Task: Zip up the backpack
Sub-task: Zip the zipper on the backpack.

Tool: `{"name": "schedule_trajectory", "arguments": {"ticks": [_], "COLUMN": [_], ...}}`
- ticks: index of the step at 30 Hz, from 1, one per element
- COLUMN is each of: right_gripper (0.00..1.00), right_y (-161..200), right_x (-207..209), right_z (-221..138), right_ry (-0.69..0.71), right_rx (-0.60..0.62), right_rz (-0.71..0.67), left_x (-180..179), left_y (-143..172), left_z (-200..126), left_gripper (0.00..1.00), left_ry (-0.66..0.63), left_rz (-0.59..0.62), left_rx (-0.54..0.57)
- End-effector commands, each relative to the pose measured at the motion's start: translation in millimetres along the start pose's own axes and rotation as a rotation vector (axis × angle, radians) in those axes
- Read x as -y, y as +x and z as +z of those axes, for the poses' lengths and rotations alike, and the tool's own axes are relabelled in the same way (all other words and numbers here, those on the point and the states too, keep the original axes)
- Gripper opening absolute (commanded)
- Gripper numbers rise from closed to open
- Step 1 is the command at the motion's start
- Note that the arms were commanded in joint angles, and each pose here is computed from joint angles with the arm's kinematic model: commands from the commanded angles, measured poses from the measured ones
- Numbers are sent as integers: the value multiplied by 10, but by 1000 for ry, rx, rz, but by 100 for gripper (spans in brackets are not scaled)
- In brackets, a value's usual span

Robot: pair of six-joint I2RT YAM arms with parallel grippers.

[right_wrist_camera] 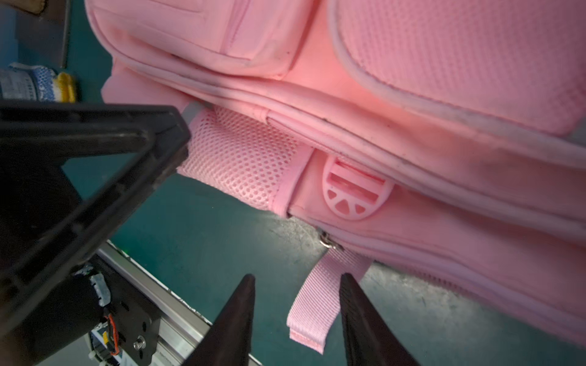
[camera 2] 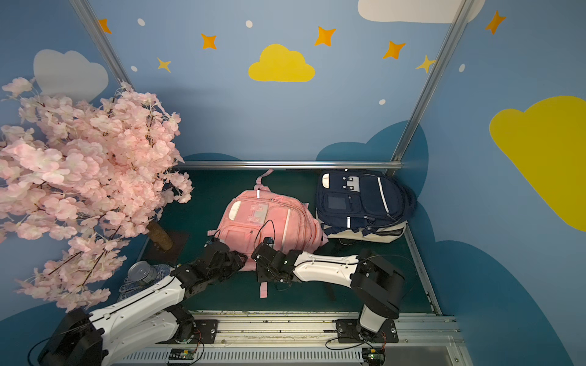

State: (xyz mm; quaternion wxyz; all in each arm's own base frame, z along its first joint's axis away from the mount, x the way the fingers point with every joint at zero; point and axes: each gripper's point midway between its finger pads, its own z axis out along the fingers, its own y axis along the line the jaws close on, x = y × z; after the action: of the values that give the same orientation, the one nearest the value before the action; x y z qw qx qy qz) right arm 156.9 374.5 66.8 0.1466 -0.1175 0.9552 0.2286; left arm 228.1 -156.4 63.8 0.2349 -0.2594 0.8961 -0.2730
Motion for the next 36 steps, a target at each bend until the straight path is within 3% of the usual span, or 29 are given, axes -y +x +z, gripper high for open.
{"name": "schedule_trajectory", "arguments": {"ticks": [1,8,14,19,26,29,33,36], "right_gripper": [45,43,39,27,0,0,0,0], "right_y": [49,96,2,-46,-110,-166,-203,-240], "right_x": [155,161,165,180,153,92,-16,-105], "right_z": [22,315,405,453,368,267,181,142], "right_ry": [85,66,75,100,138,166,168,152], "right_rx": [-26,-121,-92,-84,-46,-10,24,54], "right_rz": [79,119,105,83,24,-35,-96,-126], "left_x": [-172,-199,-205,-228,-232,-243,-282,-290], "left_y": [36,132,189,219,217,223,223,275], "left_z": [57,194,256,288,246,133,-120,-203], "left_gripper": [53,50,48,45,45,43,53,57], "left_ry": [-52,-58,-64,-61,-64,-62,-58,-33], "left_rz": [10,5,8,0,2,-3,3,-27], "left_rx": [-18,-69,-103,-110,-107,-96,-30,-48]}}
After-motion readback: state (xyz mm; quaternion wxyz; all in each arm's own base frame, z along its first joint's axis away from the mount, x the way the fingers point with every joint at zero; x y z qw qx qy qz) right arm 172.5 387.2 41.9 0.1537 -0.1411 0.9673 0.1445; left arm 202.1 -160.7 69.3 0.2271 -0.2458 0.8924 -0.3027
